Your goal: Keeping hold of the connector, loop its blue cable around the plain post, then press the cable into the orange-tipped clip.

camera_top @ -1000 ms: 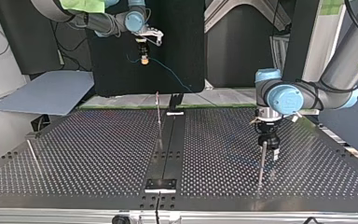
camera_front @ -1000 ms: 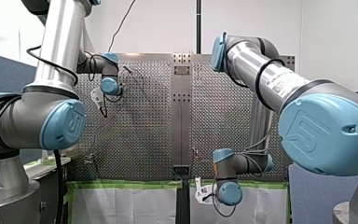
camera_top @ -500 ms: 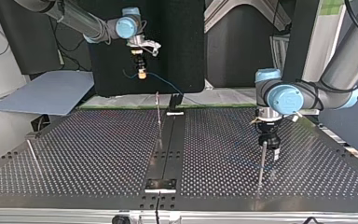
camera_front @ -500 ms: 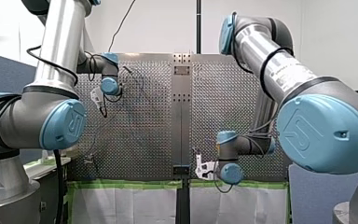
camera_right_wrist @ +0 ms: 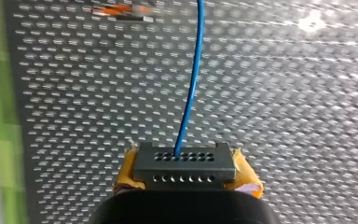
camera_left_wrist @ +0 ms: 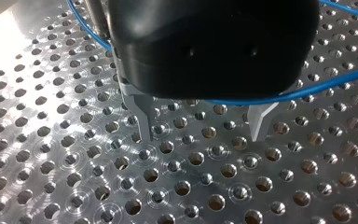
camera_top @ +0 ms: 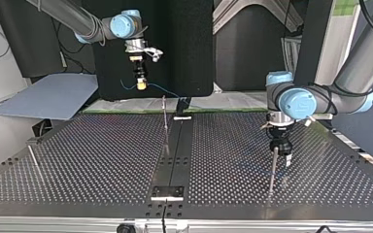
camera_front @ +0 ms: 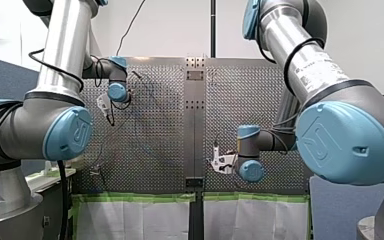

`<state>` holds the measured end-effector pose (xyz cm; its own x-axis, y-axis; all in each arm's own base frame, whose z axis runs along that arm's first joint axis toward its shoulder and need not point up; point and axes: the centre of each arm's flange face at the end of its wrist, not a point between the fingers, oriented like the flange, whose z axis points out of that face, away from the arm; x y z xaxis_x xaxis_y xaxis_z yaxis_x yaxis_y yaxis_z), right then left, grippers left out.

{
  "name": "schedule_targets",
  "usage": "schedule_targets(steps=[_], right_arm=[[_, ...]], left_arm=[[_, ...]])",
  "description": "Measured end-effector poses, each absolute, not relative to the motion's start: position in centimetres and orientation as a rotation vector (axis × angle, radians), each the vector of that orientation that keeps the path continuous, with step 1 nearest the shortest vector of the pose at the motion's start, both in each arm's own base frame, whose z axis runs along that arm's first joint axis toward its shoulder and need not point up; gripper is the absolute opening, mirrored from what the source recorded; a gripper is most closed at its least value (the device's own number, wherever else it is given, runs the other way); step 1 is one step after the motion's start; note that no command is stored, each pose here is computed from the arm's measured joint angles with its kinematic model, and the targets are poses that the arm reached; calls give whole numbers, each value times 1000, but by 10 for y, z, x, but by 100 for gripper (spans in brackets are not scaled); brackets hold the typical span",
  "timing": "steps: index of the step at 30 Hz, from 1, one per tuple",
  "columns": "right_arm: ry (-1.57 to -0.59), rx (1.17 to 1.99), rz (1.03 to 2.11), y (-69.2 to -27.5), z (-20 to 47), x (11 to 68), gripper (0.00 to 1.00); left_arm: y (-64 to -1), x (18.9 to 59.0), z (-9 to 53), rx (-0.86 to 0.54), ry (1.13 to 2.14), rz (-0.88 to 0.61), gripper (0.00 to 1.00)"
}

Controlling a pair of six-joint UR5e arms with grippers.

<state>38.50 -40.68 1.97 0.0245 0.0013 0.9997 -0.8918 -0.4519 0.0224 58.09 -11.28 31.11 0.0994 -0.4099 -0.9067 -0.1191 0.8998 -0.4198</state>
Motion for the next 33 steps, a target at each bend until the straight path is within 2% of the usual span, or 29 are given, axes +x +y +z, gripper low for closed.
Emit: schedule_targets(steps=[9,25,33], right_arm=[[-907,1475,1560,-423,57,380,0],[-933,1563,1480,-410,-4,374,0],[-947,1575,1459,-411,-15,369,0]], left_arm=[[-111,581,311,-444,1469,-223,98],[-111,581,311,-445,1474,-222,98],[-111,579,309,-454,1487,-226,98]])
